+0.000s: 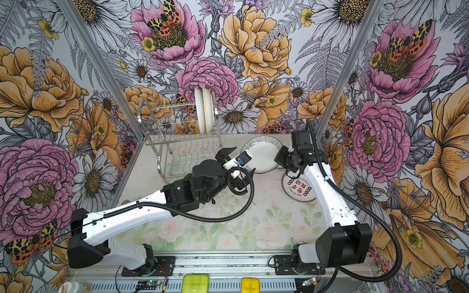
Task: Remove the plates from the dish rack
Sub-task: 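Open the left gripper off the plate while the right gripper holds it, then set the black-striped plate down with the right gripper while the left reaches the rack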
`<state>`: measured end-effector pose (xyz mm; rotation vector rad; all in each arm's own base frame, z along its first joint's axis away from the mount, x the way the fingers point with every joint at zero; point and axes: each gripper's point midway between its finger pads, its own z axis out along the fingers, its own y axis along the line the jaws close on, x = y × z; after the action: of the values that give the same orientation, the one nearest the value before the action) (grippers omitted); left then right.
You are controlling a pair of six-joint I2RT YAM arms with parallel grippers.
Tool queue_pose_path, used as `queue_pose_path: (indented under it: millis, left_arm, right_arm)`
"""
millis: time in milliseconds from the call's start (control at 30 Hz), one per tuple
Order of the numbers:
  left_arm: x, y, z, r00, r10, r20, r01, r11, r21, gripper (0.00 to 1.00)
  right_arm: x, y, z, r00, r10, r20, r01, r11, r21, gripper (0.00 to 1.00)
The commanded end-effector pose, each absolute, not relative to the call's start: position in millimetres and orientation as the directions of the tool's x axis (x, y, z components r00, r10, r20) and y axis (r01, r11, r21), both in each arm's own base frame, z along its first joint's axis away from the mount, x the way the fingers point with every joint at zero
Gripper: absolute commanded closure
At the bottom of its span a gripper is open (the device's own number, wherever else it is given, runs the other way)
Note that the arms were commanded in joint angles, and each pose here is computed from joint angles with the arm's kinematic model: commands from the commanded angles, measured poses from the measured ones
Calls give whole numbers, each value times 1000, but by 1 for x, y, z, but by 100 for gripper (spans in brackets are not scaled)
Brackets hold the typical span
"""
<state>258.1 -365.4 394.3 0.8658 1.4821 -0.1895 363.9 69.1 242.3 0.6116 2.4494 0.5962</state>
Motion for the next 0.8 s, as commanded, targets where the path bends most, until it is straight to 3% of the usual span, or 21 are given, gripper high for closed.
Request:
queue_pose_path:
  millis: [0,133,367,767]
  left_arm:
    - [257,-335,409,56,259,-964,617,751,237,1]
    - [272,-295,414,-60,158,-986,576,812,94,1]
    - [288,-233,413,-152,13,-988,454,889,-58,1]
    - [298,-155,411,-173,-132,-976,250,953,-173,1]
  right_arm:
    - [389,83,263,-709,560,-429,202,744,637,100]
    - [392,85,242,-713,568,-411,212,733,646,100]
    - [396,93,206,-723,593,-354,228,689,688,100]
    - [391,94,156,-724,627,-287,290,654,699,100]
